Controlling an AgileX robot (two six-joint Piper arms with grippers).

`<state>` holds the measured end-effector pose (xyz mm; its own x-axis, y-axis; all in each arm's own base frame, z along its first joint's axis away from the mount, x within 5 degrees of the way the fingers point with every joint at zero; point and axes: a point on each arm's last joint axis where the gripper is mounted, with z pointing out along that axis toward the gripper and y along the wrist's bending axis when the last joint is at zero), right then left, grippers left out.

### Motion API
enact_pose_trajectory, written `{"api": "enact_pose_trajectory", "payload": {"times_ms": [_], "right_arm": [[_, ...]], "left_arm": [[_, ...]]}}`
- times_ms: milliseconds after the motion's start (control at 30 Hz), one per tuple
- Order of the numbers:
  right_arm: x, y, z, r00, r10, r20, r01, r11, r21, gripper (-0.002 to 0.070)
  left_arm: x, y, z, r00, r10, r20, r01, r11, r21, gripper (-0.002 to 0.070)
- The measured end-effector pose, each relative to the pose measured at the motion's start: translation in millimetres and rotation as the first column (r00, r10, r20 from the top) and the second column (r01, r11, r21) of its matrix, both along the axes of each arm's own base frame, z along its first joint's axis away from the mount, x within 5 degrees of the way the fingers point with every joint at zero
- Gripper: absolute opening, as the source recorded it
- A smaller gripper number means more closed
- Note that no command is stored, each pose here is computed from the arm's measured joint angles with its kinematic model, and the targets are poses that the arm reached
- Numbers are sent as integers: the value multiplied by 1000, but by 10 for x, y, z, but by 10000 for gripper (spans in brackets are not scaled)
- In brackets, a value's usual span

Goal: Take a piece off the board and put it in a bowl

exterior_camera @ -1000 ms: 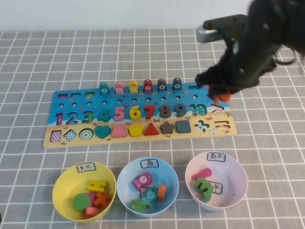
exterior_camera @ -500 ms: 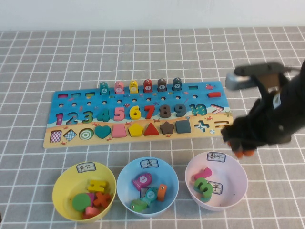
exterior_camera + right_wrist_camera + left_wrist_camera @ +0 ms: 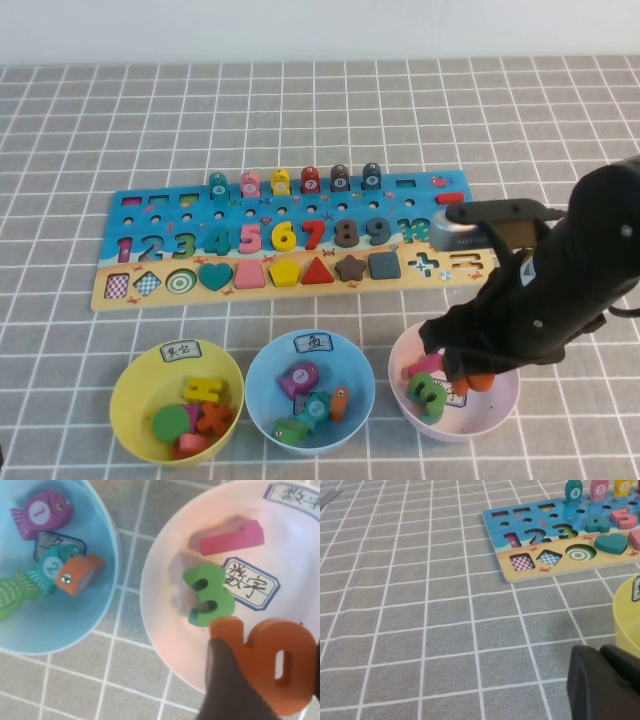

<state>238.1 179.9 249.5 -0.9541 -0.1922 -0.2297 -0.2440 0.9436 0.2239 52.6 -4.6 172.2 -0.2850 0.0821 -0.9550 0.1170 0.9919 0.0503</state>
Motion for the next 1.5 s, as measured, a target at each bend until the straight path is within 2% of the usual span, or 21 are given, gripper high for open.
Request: {"api": "enact_pose_trajectory", "payload": {"times_ms": [533,667,900,1233,1333,1500], "right_arm": [[108,80,-356,998,-7,-68,1,996,-90,304],[114,83,-365,998,-8,-67,2,996,-90,310],[115,84,-365,998,-9,-66,4,996,-88,375],[104,77,-367,997,-10,-78,3,995,-96,381],[78,70,-350,993,-11,-116,-2,994,-111,344],[122,112,-191,993,-5,-120,-7,995,-102,209]], "left_arm": [[0,0,0,1000,0,0,0,1000,0,-1],[0,0,0,1000,0,0,0,1000,0,-1],[0,0,0,1000,0,0,0,1000,0,-1],[0,0,0,1000,0,0,0,1000,0,-1],[0,0,0,1000,0,0,0,1000,0,-1],[0,0,0,1000,0,0,0,1000,0,-1]]}}
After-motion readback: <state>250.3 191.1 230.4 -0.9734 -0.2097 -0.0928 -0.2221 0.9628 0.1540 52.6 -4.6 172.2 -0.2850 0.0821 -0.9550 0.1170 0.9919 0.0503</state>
